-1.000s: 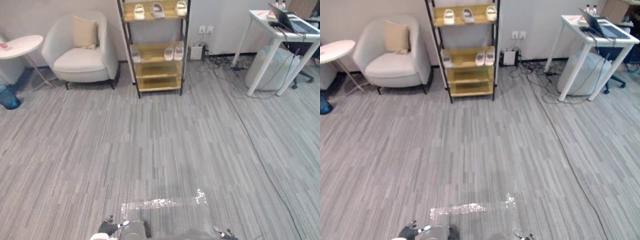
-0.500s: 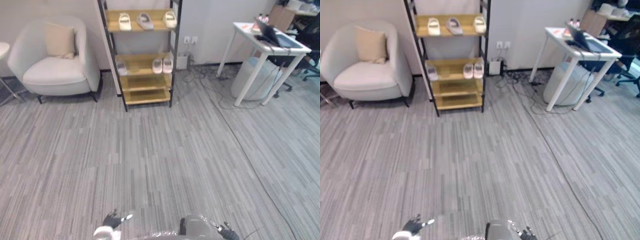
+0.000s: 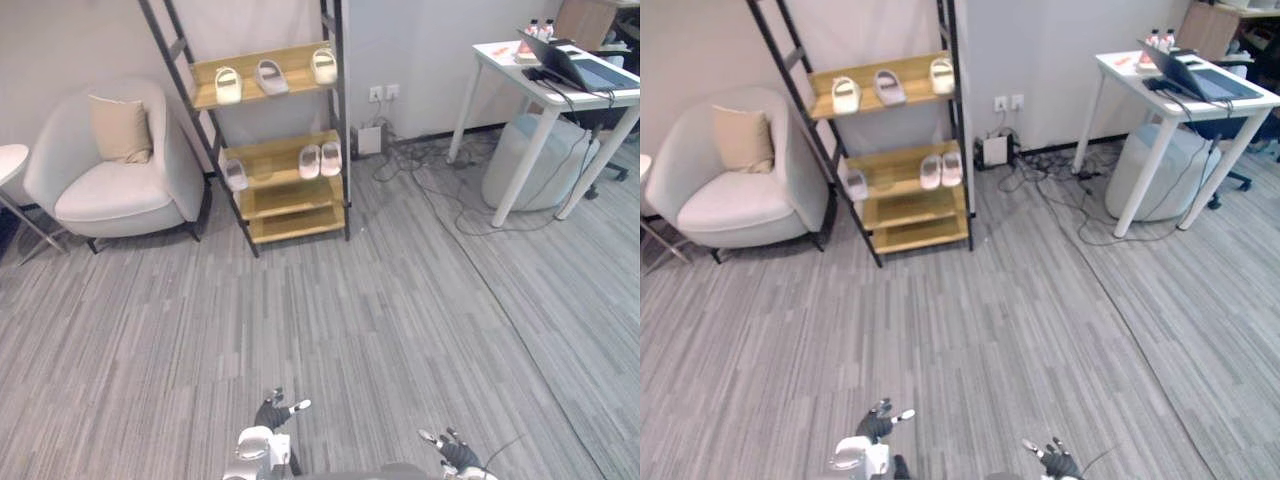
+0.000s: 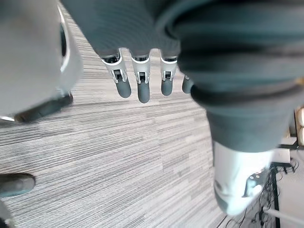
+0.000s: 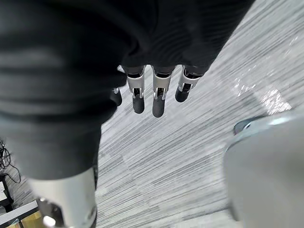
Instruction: Organize the slippers on the shoe rack
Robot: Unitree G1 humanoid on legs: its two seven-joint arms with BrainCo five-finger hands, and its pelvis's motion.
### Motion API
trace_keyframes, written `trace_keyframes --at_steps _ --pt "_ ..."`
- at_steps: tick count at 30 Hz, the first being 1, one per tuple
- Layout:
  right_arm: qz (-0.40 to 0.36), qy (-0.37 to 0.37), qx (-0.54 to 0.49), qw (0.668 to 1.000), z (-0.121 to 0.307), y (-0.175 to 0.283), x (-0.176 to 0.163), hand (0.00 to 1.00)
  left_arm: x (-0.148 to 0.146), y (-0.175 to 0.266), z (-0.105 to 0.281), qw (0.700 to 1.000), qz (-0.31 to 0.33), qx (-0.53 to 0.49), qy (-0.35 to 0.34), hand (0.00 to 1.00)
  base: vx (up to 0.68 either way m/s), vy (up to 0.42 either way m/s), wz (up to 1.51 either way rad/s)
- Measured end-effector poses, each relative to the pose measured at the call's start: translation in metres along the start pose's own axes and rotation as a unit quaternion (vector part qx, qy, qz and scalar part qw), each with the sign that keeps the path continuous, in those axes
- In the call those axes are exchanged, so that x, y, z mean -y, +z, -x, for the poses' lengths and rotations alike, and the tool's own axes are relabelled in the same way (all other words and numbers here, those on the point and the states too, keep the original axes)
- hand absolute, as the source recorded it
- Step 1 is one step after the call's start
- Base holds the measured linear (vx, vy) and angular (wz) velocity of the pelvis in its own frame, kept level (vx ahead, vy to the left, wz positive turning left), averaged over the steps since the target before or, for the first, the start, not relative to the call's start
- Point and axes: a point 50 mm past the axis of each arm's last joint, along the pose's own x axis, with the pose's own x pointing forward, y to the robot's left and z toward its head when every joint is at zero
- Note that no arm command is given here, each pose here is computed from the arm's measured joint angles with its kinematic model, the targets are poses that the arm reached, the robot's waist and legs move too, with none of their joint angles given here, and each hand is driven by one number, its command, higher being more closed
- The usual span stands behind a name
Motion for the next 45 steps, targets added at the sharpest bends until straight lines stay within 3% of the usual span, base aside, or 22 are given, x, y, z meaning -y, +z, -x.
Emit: trace_keyframes --at_steps 5,17,20,26,38,45 --pt "-0.010 0.014 -0.029 0.999 0.006 -0.021 -0.015 0.00 0.000 -0.011 0.002 1.000 -0.010 -0.022 -0.003 0.00 0.66 0.201 -0.08" --pt "-0.037 0.005 0.006 0.999 0.001 -0.004 -0.011 0.00 -0.010 -0.023 0.003 0.998 -0.009 -0.057 0.008 0.00 0.45 -0.064 0.44" --pt "-0.019 0.005 0.016 1.000 -0.002 0.005 -0.007 0.00 0.002 -0.020 0.002 0.999 0.014 -0.052 -0.001 0.00 0.41 -0.239 0.40" --pt "0.013 0.018 0.005 1.000 -0.001 0.001 -0.009 0.00 -0.007 -0.009 0.002 0.999 0.038 -0.017 0.018 0.00 0.31 -0.201 0.23" --pt "0.000 0.025 -0.023 0.999 0.005 -0.018 -0.020 0.00 -0.002 -0.014 0.003 1.000 0.008 -0.028 0.002 0.00 0.44 0.158 -0.18" --pt "-0.010 0.020 -0.002 1.000 0.001 -0.007 -0.016 0.00 -0.017 -0.019 0.003 0.999 -0.022 -0.047 0.012 0.00 0.45 0.107 0.22"
